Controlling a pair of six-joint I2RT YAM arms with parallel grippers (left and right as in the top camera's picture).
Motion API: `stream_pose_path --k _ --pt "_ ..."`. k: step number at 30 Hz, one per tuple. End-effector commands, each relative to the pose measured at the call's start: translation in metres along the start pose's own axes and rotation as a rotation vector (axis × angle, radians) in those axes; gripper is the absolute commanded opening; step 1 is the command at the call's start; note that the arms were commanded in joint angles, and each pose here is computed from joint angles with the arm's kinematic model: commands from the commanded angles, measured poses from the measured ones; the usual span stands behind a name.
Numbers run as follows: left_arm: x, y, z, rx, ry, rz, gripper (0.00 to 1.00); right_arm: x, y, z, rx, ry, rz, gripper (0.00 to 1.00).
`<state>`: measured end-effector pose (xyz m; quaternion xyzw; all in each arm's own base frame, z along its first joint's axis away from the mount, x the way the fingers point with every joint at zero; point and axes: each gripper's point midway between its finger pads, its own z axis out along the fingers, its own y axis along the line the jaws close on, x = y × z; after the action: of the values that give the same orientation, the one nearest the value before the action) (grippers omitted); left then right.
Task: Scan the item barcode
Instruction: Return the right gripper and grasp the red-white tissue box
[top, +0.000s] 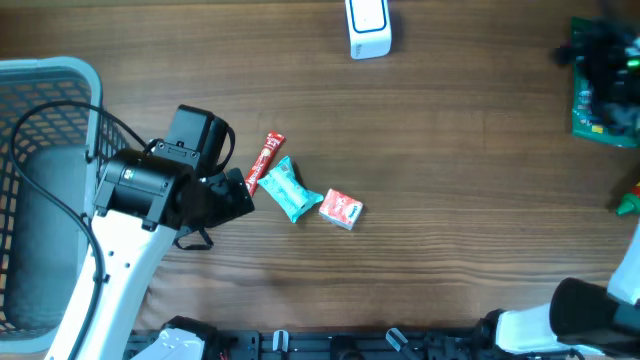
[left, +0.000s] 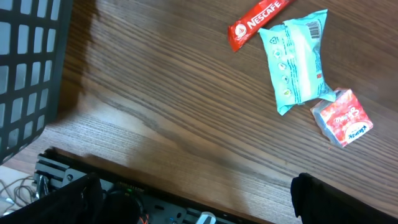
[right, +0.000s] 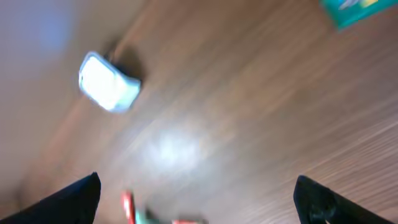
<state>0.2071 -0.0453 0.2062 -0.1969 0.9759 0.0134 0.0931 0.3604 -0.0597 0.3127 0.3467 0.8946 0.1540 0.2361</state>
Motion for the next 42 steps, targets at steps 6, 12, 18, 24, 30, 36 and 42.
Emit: stream_pose_path --k 6,12,18,24,30,36,42 --pt "0.0 0.0 -0.001 0.009 -0.004 0.011 1.0 0.107 0.046 -0.011 -0.01 0.233 -0.215 0.96" --pt "0.0 0.0 -0.001 0.009 -0.004 0.011 1.0 0.164 0.043 -0.039 0.034 0.194 -0.155 0.95" --pt "0.0 0.0 -0.001 0.009 -0.004 0.011 1.0 0.25 0.008 0.012 0.128 0.291 0.027 0.95" --pt "0.0 0.0 -0.001 0.009 -0.004 0.011 1.0 0.348 0.017 0.112 0.019 0.534 0.054 0.83" --pt "0.0 0.0 -0.001 0.009 -0.004 0.011 1.0 0.367 0.005 0.176 0.043 0.513 0.106 0.73" --pt "0.0 0.0 -0.001 0.009 -0.004 0.011 1.0 0.385 -0.003 0.218 0.1 0.556 0.101 0.64" --pt "0.0 0.0 -0.001 0.009 -0.004 0.011 1.0 0.379 -0.006 0.233 0.114 0.497 0.096 0.54"
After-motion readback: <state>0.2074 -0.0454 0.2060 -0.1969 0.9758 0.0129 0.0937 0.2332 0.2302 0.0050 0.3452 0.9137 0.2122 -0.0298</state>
